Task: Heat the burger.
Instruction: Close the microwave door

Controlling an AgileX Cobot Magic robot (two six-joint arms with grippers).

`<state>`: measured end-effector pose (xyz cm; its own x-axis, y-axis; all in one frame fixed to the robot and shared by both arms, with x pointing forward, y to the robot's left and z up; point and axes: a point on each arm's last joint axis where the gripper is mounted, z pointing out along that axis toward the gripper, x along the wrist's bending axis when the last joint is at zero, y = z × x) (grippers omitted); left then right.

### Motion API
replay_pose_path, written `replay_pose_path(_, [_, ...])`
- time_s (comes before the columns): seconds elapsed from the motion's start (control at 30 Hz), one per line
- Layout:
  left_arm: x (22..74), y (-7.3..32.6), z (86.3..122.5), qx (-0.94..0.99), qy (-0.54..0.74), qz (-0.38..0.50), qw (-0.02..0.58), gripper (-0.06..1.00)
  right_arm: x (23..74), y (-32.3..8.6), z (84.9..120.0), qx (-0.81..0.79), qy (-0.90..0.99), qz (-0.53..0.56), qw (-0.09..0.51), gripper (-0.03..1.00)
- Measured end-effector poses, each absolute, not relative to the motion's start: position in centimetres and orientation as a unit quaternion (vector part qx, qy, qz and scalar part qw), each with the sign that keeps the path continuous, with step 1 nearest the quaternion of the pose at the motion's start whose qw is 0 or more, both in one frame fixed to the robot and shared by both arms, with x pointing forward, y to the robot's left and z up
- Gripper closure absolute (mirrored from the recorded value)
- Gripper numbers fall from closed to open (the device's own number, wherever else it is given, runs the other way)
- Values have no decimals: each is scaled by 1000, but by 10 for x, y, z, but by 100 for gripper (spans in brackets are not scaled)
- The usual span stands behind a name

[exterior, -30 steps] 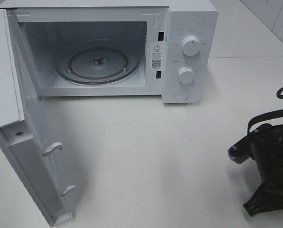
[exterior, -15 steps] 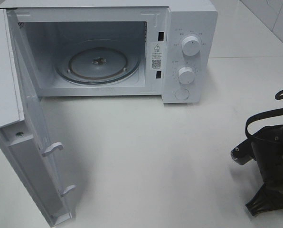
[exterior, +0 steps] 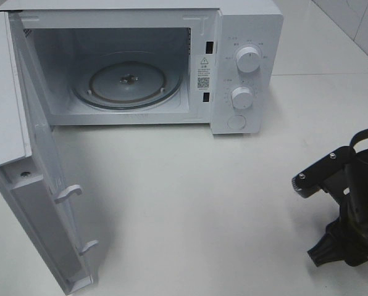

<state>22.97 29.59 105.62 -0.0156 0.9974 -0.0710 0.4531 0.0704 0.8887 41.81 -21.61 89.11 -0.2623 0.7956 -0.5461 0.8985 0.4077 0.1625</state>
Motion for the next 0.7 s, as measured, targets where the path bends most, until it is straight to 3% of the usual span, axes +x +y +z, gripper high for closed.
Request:
replay_pose_path(0.23, [230,296,1056,585,620,351,388,-4,407,-198,916,501,826,2,259,41])
replay_pose_path(0.4, [230,296,1056,585,620,351,388,-4,396,-189,948,491,838,100,214,24])
replay_pose_path(0.5, [230,296,1056,585,620,351,388,-4,395,-188,955,488,839,113,211,21])
replay_pose_path(0.57, [230,296,1056,585,620,351,388,-4,394,-184,984,478,842,146,202,16])
replay_pose_path(0.7, [230,296,1056,585,620,351,388,-4,392,-184,1006,468,848,154,196,16])
